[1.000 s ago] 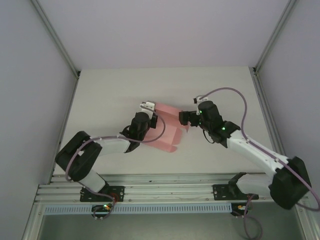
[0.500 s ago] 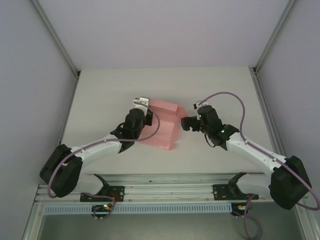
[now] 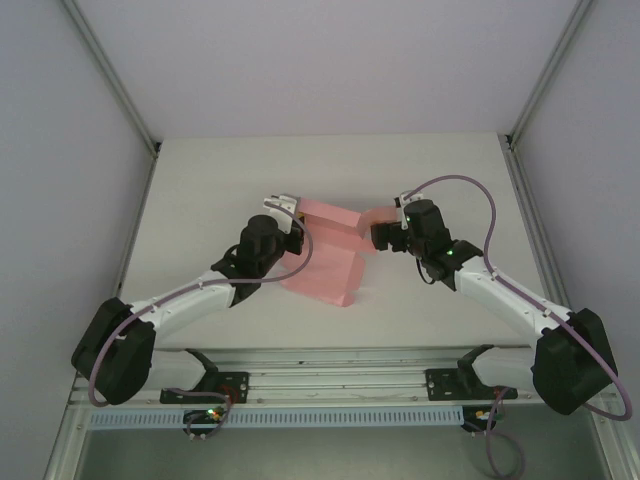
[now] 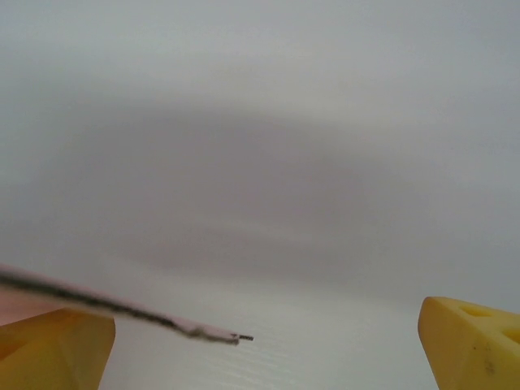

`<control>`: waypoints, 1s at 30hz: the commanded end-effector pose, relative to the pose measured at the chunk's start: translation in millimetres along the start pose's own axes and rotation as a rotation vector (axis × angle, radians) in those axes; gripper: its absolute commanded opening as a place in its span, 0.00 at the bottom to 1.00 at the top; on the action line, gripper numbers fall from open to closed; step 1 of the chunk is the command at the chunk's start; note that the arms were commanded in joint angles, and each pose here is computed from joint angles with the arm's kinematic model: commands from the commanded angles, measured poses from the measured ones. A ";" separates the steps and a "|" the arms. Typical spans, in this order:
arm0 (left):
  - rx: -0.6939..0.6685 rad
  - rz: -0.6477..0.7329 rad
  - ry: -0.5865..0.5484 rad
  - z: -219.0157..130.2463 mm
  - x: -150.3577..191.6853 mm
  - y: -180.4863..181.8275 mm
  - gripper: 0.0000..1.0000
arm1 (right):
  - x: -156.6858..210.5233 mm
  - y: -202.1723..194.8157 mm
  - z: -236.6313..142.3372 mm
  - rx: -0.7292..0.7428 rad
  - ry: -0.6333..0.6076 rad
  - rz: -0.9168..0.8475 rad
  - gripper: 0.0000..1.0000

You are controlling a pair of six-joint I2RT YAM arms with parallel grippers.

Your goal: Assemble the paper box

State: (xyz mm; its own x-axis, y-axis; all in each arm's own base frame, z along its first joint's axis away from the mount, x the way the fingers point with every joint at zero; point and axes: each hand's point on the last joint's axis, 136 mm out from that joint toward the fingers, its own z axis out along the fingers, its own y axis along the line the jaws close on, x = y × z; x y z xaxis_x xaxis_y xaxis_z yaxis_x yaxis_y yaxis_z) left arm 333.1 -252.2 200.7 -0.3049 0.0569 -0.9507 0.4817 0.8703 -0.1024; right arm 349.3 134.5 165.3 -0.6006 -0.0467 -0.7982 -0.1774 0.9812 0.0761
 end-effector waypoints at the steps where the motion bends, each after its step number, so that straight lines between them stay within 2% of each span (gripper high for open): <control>1: 0.058 -0.002 -0.013 -2.9 -3.8 -8.7 0.00 | 4.3 32.4 5.0 -0.190 0.000 -0.063 0.96; 6: 0.058 -0.018 -0.021 -2.2 -6.6 -7.1 0.00 | 12.1 51.0 3.8 -0.303 0.022 -0.114 0.95; 16: 0.023 -0.042 -0.020 -3.5 -5.6 4.4 0.00 | 19.5 31.6 -16.3 -0.232 0.008 -0.090 0.98; 21: -0.007 -0.068 -0.024 -6.2 -5.3 14.6 0.00 | 39.6 8.8 -24.5 -0.146 0.034 -0.065 0.99; 27: -0.009 -0.097 -0.037 -10.2 -9.2 19.9 0.00 | 65.6 -2.5 -21.6 -0.114 0.087 -0.013 0.99; 30: 0.004 -0.100 -0.034 -9.9 -9.7 18.3 0.00 | 63.1 0.2 -18.2 -0.126 0.079 -0.002 0.99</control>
State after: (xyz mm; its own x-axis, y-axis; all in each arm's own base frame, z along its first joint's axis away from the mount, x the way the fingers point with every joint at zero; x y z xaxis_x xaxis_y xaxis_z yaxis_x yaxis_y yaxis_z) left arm 338.3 -232.1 199.7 -0.3338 -0.0029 -0.9427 0.4462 0.8804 -0.1606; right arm 294.0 129.8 125.2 -0.6546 -0.1010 -0.7492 -0.3006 0.9441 0.1353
